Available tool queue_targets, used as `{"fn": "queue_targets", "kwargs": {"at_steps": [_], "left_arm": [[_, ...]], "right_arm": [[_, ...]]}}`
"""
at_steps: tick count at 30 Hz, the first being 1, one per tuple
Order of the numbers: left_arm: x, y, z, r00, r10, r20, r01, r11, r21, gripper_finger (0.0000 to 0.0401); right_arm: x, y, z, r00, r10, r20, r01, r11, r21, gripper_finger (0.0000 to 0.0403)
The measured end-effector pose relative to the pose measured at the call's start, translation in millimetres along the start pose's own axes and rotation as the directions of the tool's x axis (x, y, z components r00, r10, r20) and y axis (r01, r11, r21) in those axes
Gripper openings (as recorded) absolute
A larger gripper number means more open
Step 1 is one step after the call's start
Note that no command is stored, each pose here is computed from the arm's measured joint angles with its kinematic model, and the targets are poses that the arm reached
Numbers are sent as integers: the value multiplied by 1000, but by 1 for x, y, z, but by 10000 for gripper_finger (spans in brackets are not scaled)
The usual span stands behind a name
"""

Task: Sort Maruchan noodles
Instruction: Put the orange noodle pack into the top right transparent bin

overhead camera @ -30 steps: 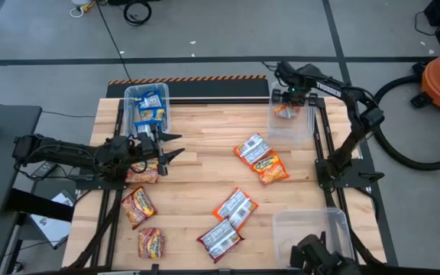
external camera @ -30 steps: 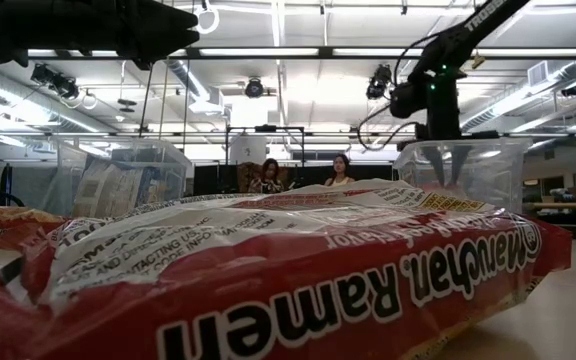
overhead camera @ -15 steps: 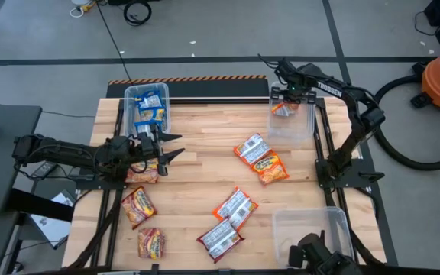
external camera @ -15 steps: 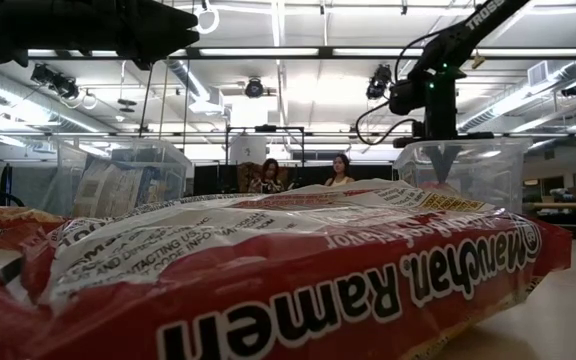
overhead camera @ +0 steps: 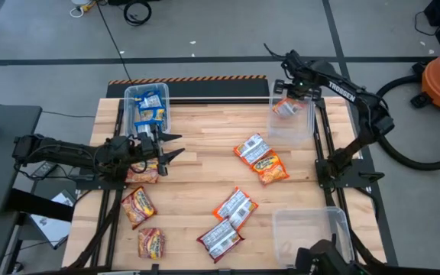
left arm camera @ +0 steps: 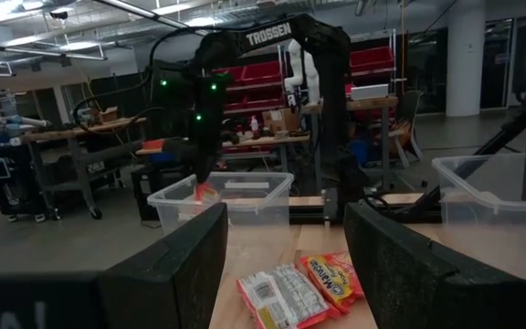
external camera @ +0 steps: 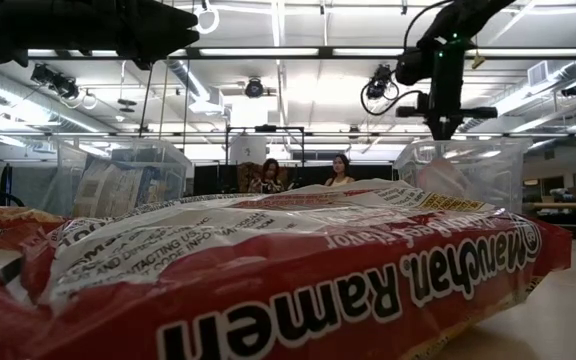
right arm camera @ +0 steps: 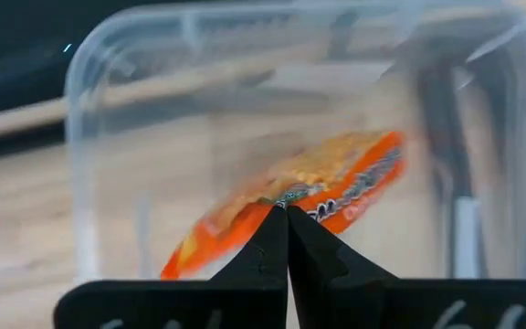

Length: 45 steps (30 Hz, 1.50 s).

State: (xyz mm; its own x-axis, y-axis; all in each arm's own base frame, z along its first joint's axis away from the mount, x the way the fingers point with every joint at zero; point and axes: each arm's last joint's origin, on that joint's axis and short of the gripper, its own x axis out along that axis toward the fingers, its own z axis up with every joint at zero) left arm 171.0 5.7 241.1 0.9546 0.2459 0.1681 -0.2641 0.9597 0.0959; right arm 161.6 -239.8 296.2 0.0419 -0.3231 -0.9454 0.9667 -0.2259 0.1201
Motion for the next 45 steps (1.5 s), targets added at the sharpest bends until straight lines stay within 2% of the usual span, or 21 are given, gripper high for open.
{"fn": "queue_targets", "kwargs": {"at_steps": [7,14,29,35,42,45], "left_arm": [[0,0,-1,1000,-1,-9,1,1000,2,228],[0,0,-2,1000,-2,-17,2,1000,5,228],[0,0,-2,1000,-2,-16,2,1000,5,228],[0,0,-2,1000,-2,-16,2,1000,4,228],[0,0,-2,1000,-2,-16,2,1000,4,228],[0,0,-2,1000,-2,-16,2,1000,4,228]], "right_arm": [[33,7,11,999,-29,35,28,999,30,2],[41,2,17,994,-94,51,92,994,52,15],[40,-2,21,975,-179,130,173,983,54,97],[41,0,22,980,-151,130,151,988,11,77],[41,2,19,990,-112,88,114,993,-11,10],[38,6,18,991,-96,95,100,994,-46,12]]}}
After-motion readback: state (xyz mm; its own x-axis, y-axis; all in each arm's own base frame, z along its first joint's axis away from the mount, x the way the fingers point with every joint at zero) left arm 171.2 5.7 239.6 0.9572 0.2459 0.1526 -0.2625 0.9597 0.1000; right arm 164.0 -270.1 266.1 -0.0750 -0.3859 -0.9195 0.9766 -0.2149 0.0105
